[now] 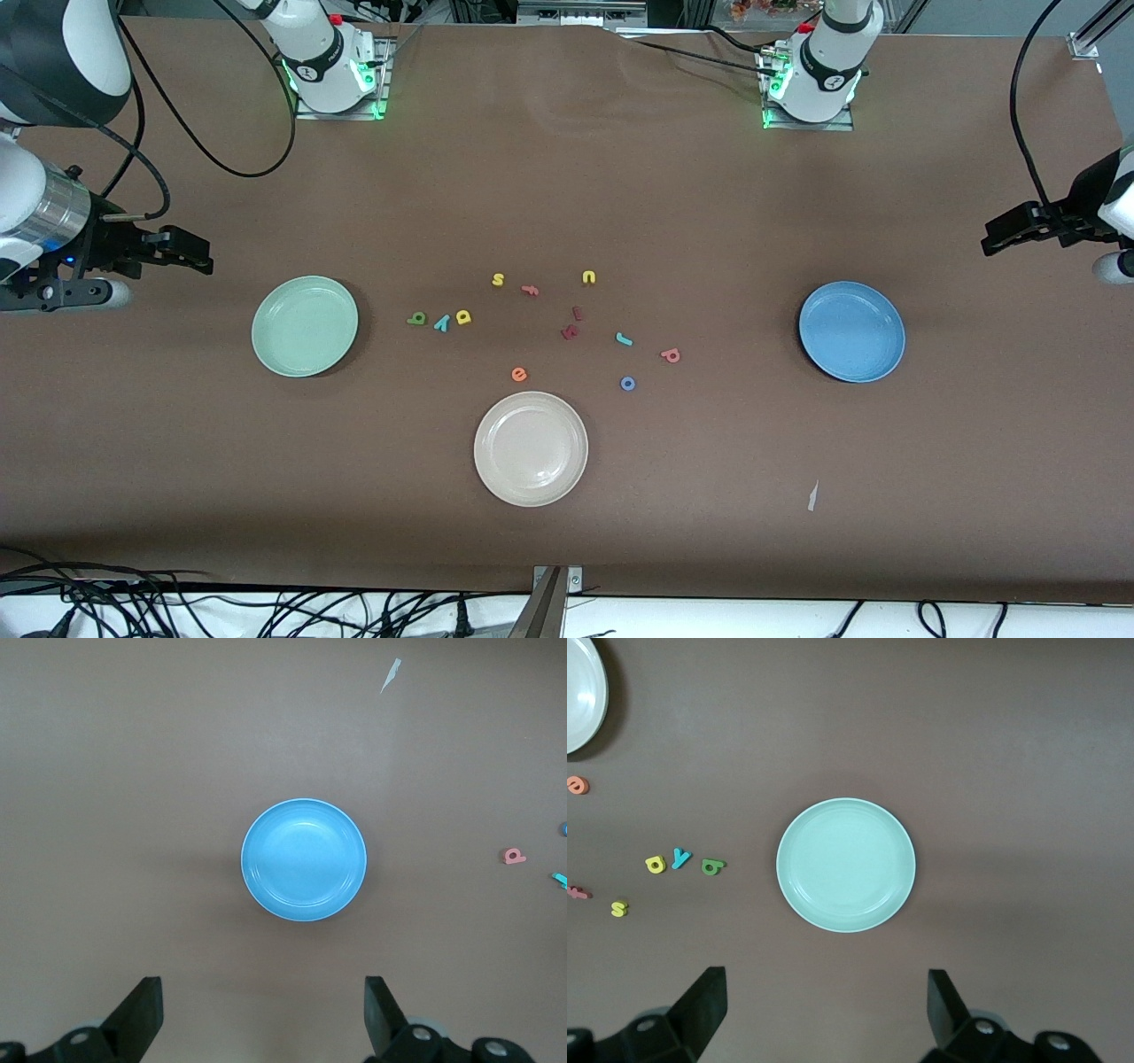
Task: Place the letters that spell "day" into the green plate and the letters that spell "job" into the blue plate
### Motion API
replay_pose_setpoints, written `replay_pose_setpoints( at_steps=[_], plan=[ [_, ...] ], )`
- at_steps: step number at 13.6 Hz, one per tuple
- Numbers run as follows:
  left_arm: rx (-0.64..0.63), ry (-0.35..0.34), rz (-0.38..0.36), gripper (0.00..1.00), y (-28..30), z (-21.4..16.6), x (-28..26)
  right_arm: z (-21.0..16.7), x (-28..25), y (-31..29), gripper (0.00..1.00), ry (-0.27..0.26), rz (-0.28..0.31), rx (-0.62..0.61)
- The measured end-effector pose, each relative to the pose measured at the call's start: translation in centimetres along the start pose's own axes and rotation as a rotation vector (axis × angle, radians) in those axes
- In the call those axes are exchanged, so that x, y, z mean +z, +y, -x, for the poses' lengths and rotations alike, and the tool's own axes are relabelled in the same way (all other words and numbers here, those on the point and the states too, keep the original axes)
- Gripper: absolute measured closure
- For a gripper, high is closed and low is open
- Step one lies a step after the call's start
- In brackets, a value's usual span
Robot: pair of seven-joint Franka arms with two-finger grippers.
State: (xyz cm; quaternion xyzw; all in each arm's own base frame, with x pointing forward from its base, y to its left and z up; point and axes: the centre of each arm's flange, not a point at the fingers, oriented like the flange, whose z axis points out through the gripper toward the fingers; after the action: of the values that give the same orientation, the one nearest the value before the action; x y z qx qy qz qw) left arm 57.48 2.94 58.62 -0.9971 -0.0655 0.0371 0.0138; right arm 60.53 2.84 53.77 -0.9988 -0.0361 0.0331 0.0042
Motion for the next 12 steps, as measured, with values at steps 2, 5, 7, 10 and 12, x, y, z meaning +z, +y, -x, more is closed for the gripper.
replay_pose_setpoints(
  at_steps=[2, 5, 7, 10, 12],
  plan=[
    [0.001, 0.0, 0.0, 0.0, 0.07, 0.01, 0.0, -0.01, -0.01, 0.0, 0.0, 0.001, 0.0, 0.0],
    [0.005, 0.0, 0.0, 0.0, 0.28, 0.02, -0.01, -0.02, -0.02, 0.01, 0.0, 0.002, 0.0, 0.0],
    [0.005, 0.0, 0.0, 0.0, 0.3, 0.02, -0.01, -0.02, -0.02, 0.01, 0.0, 0.002, 0.0, 0.0],
    [0.006, 0.0, 0.0, 0.0, 0.32, 0.03, -0.01, -0.02, -0.02, 0.04, 0.0, 0.002, 0.003, 0.0],
    [0.006, 0.0, 0.0, 0.0, 0.33, 0.03, -0.01, -0.02, -0.02, 0.1, 0.0, 0.002, 0.009, -0.001]
  ],
)
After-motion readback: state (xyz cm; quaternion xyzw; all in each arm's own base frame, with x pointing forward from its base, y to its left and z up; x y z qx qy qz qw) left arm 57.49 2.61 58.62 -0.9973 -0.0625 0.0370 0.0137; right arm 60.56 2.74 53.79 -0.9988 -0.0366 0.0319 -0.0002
